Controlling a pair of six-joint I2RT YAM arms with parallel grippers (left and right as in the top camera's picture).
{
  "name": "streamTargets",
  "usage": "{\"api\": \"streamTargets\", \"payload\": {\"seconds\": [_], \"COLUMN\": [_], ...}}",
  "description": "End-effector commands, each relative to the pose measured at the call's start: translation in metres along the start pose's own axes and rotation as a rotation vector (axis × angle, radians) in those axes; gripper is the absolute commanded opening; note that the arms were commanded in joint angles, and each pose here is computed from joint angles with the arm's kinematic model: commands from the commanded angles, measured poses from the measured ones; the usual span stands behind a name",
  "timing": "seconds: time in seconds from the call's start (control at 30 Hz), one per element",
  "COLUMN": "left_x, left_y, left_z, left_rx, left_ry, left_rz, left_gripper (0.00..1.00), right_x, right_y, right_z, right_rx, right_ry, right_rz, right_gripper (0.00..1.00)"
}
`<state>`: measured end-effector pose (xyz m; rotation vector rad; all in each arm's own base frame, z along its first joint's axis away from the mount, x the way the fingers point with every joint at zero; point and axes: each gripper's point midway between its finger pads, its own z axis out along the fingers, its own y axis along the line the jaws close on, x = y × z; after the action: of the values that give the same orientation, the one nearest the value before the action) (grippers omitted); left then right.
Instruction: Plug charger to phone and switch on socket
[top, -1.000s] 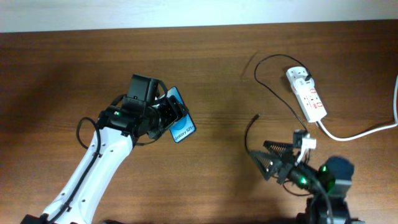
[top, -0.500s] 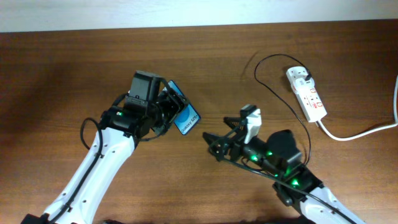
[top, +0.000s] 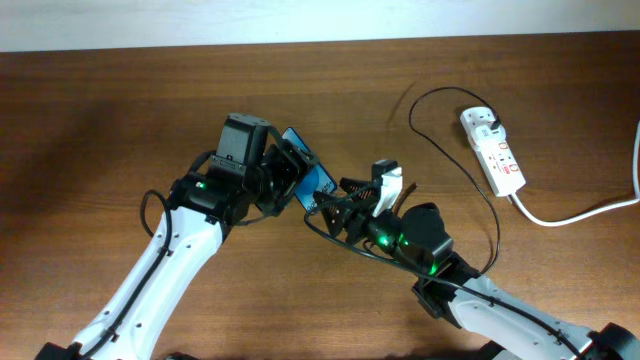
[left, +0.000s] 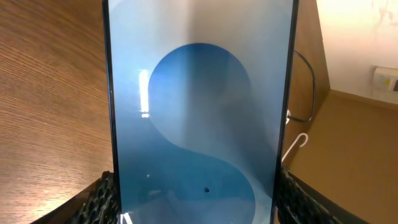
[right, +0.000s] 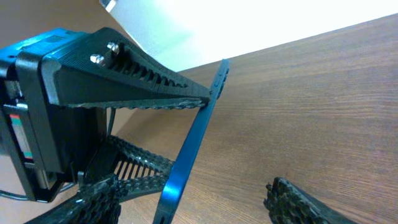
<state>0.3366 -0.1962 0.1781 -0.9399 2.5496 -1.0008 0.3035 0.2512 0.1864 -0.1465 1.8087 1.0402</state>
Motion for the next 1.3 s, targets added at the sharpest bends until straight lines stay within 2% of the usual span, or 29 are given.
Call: {"api": "streamTargets", "payload": {"seconds": [0.0, 0.17, 0.43, 0.7, 1.27], "left_x": [0.006, 0.016, 0.028, 0.033, 0.029], "left_y": [-0.021, -0.033, -0.04, -0.047, -0.046], "left_z": [-0.012, -0.009, -0.007, -0.007, -0.007], "left_rx": [0.068, 0.102, 0.121, 0.144, 0.138], "left_ry": [0.009, 0.019, 0.039, 0.042, 0.024], "left_rz": [0.021, 0.058, 0.063, 0.08, 0.079], "left_gripper": [0.21, 0.21, 0.22, 0.22, 0.25], "right_x": [-0.009, -0.01, -0.01, -0.012, -0.017], "right_y": [0.003, 0.004, 0.004, 0.004, 0.007], "right_z": [0.002, 0.002, 0.002, 0.002, 0.002], "right_rx": [-0.001, -0.004, -0.004, 0.001, -0.016], "right_ry": [-0.035, -0.039, -0.04, -0.052, -0.068], "right_rz": [0.034, 0.033, 0.033, 0.085, 0.186], "right_gripper": [0.75, 0.74, 0.59, 0.34, 0.08]}}
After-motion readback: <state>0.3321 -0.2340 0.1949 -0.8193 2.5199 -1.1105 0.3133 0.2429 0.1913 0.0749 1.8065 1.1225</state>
